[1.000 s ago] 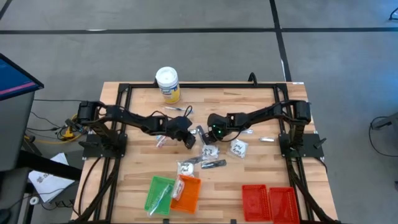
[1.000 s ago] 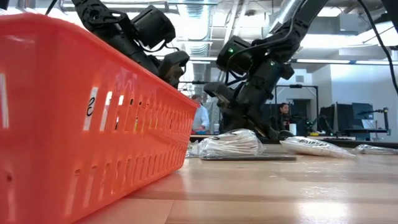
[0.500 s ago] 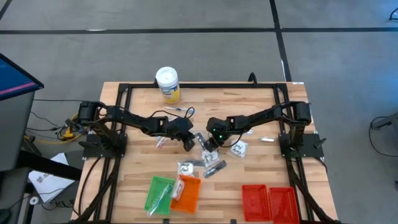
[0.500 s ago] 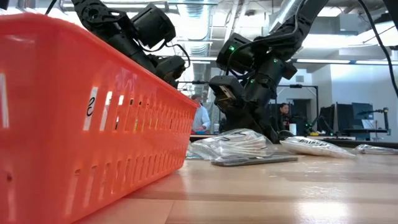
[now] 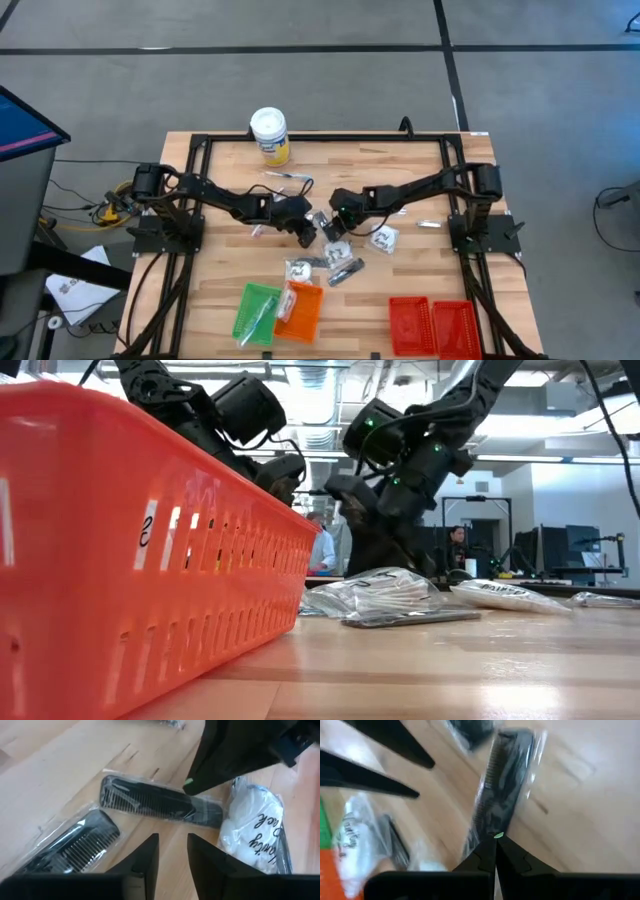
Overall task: Pick & Place Travel size toiletries
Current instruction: Put the black comb into the left red basket
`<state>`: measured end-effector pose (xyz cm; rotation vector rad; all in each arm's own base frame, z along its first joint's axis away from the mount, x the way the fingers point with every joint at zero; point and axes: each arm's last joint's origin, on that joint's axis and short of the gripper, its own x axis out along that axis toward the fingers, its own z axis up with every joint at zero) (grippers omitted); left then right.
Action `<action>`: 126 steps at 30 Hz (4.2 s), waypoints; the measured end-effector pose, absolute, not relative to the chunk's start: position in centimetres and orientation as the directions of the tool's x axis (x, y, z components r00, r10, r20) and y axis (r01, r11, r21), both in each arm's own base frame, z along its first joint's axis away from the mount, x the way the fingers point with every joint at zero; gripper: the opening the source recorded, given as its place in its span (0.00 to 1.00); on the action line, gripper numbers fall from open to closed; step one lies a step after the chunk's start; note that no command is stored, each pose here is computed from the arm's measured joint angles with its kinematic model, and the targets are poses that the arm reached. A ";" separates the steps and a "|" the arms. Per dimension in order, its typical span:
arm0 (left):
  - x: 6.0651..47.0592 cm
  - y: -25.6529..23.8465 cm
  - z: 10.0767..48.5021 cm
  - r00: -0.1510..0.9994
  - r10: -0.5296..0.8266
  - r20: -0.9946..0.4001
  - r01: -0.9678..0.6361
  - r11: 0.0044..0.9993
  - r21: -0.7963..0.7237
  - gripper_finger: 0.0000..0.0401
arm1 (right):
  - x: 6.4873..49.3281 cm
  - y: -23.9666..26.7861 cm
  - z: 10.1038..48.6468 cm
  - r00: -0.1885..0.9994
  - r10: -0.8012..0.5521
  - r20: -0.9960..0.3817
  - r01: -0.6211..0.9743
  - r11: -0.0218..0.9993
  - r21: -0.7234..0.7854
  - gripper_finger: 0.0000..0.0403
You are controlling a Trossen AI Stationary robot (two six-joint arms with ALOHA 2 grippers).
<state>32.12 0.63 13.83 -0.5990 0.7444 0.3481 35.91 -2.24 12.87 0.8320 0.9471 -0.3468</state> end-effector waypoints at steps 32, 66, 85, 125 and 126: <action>33.3 1.6 11.7 0.721 -0.168 -0.673 -0.540 0.472 -0.697 0.23 | 36.3 -3.7 10.6 0.515 0.156 -0.843 0.658 0.559 0.505 0.00; 32.6 3.5 11.1 0.748 -0.064 -0.661 -0.640 0.196 -0.743 0.59 | 36.1 -4.1 10.3 0.502 0.177 -0.847 0.639 0.584 0.501 0.00; 33.7 3.9 9.9 0.802 -0.076 -0.593 -0.577 0.161 -0.801 0.44 | 36.0 -4.2 9.8 0.565 0.218 -0.796 0.586 0.574 0.573 0.00; 30.7 5.2 16.2 0.779 0.060 -0.624 -0.605 0.329 -0.725 0.00 | 35.1 -5.5 15.7 0.684 0.162 -0.711 0.476 0.639 0.604 0.31; 30.6 5.2 16.6 0.786 0.073 -0.614 -0.599 0.335 -0.727 0.00 | 34.9 -5.8 16.4 0.695 0.153 -0.702 0.474 0.637 0.608 0.34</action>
